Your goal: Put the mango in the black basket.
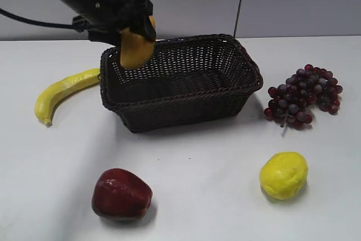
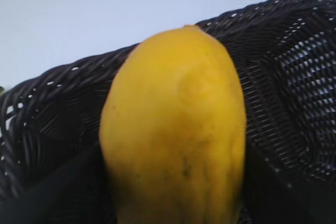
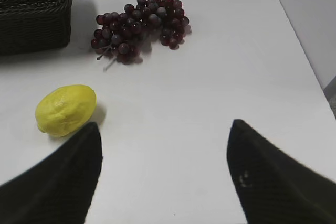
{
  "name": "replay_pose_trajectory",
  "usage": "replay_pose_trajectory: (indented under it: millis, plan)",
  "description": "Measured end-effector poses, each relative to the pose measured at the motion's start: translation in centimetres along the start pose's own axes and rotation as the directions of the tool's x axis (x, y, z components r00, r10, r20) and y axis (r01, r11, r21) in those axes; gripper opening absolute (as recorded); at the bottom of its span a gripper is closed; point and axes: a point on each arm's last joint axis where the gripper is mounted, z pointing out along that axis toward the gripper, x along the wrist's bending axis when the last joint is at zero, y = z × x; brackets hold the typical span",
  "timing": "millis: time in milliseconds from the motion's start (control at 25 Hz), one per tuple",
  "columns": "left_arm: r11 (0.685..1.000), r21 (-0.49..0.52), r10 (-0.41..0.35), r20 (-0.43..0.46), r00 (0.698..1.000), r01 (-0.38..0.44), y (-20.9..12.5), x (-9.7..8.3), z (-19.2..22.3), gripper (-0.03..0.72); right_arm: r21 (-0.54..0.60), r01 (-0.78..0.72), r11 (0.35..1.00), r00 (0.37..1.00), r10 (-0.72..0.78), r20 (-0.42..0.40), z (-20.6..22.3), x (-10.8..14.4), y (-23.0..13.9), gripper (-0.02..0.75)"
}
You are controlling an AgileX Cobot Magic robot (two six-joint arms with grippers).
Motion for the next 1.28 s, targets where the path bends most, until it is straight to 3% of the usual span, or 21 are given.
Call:
replay_pose_trajectory:
  millis: [200, 480, 680, 920, 1040, 1280]
  plan:
    - [1.0, 0.022, -0.003, -0.013, 1.0, 0.003, -0.6, 0.5, 1.7, 0.664, 0.0, 0.0, 1.0, 1.0, 0.0, 0.0, 0.0, 0.0, 0.0, 0.571]
    - [1.0, 0.003, 0.023, -0.014, 1.0, -0.023, 0.1, 0.1, 0.1, 0.69, 0.0, 0.0, 1.0, 1.0, 0.0, 0.0, 0.0, 0.0, 0.0, 0.571]
    - [0.99, 0.01, 0.142, -0.052, 0.988, -0.142, 1.0, -0.9, -5.8, 0.688, 0.0, 0.0, 1.0, 1.0, 0.0, 0.0, 0.0, 0.0, 0.0, 0.571]
    - [0.951, 0.118, 0.304, -0.191, 0.933, -0.286, 0.5, -1.0, -14.6, 0.647, 0.0, -0.001, 1.0, 1.0, 0.001, 0.0, 0.0, 0.0, 0.0, 0.571]
    - [0.946, 0.142, 0.317, -0.241, 0.917, -0.29, 0.1, -0.5, -17.9, 0.624, 0.0, 0.0, 1.0, 1.0, 0.0, 0.0, 0.0, 0.0, 0.0, 0.571]
    - [0.956, 0.192, 0.271, -0.278, 0.922, -0.223, -2.4, 0.7, -21.1, 0.593, 0.0, 0.0, 1.0, 1.0, 0.0, 0.0, 0.0, 0.0, 0.0, 0.571]
